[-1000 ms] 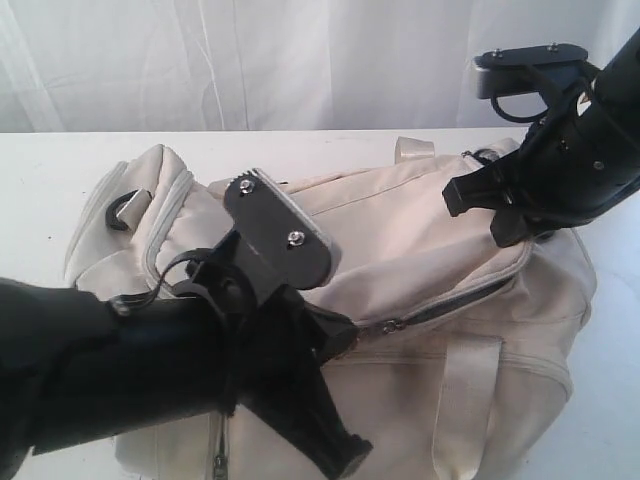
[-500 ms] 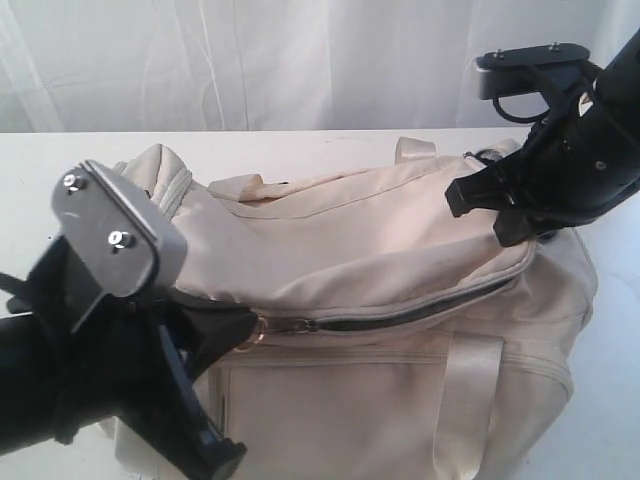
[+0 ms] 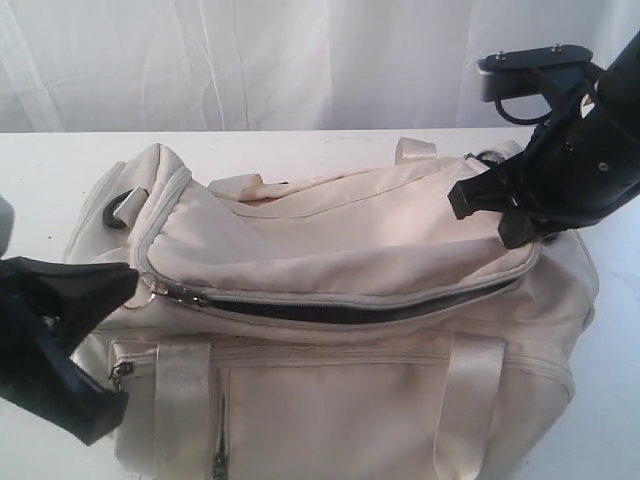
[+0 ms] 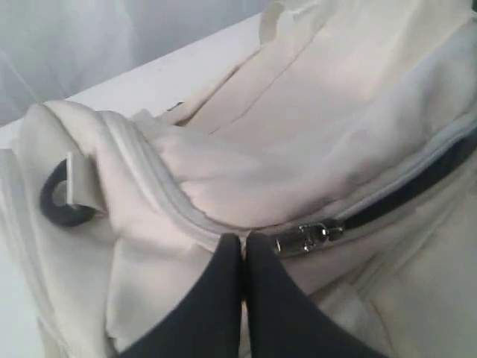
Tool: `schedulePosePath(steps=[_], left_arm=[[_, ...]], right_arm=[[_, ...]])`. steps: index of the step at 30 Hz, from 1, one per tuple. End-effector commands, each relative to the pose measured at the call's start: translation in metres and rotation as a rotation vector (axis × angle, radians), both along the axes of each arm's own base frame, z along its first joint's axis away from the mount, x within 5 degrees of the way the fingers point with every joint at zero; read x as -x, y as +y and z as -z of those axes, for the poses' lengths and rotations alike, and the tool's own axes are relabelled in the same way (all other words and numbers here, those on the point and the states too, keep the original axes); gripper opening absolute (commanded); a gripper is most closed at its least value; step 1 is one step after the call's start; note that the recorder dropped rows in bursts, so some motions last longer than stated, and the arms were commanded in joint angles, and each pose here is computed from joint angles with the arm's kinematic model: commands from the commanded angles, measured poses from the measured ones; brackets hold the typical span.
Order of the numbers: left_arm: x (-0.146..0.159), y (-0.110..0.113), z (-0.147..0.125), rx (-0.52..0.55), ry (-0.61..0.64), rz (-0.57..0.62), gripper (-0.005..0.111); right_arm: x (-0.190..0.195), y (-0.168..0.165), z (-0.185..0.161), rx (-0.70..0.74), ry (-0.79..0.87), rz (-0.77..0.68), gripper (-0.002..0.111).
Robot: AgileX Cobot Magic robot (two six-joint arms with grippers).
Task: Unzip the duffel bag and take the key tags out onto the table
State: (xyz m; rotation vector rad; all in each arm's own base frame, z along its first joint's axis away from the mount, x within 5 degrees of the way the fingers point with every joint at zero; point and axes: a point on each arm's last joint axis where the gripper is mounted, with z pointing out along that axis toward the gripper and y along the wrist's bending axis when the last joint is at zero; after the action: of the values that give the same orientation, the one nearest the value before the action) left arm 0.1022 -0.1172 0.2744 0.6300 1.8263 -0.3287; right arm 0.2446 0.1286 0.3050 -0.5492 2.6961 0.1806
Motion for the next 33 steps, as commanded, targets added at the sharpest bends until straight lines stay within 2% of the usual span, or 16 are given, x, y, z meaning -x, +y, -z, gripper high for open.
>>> schedulePosePath(steps=[1,5,10,15,17,19,21,23,24,25,26,27,33], left_arm=[[-0.001,0.017,-0.004,0.015,-0.014,-0.112,0.000],[-0.003,0.030,-0.007,-0.006,-0.044,-0.202,0.000],[-0.006,0.045,-0.010,-0.082,-0.084,-0.329,0.000],[-0.005,0.034,-0.023,-0.086,-0.127,-0.200,0.000],[-0.003,0.028,-0.028,-0.069,-0.140,-0.145,0.000],[-0.002,0.024,-0.037,-0.049,-0.161,-0.092,0.000],[-0.002,0.023,-0.046,-0.056,-0.191,-0.084,0.000],[-0.002,0.023,-0.053,-0.055,-0.210,-0.080,0.000],[-0.002,0.022,-0.054,-0.065,-0.216,-0.069,0.000],[-0.002,0.020,-0.053,-0.069,-0.214,-0.065,0.000],[-0.003,0.017,-0.051,-0.081,-0.209,-0.055,0.000],[-0.004,0.014,-0.049,-0.090,-0.204,-0.044,0.000],[-0.010,-0.007,-0.035,-0.160,-0.167,0.008,0.000]], right_arm=[[0.001,-0.003,-0.002,0.015,-0.015,0.001,0.000],[0.001,-0.003,-0.002,0.015,-0.015,0.001,0.000],[0.001,-0.003,-0.002,0.013,-0.018,0.001,0.000],[-0.003,-0.001,-0.004,0.001,-0.067,-0.023,0.000],[-0.006,0.003,-0.004,-0.016,-0.121,-0.078,0.000],[-0.004,0.009,-0.003,-0.048,-0.139,-0.194,0.000],[0.002,0.016,-0.008,-0.132,-0.129,-0.235,0.005],[0.009,0.019,-0.015,-0.190,-0.133,-0.280,0.018],[0.012,0.018,-0.019,-0.195,-0.140,-0.285,0.031],[0.014,0.017,-0.020,-0.191,-0.140,-0.288,0.038],[0.016,0.014,-0.021,-0.167,-0.139,-0.299,0.052],[0.018,0.012,-0.022,-0.150,-0.132,-0.304,0.059],[0.035,-0.005,-0.038,-0.090,-0.154,-0.242,0.061]])
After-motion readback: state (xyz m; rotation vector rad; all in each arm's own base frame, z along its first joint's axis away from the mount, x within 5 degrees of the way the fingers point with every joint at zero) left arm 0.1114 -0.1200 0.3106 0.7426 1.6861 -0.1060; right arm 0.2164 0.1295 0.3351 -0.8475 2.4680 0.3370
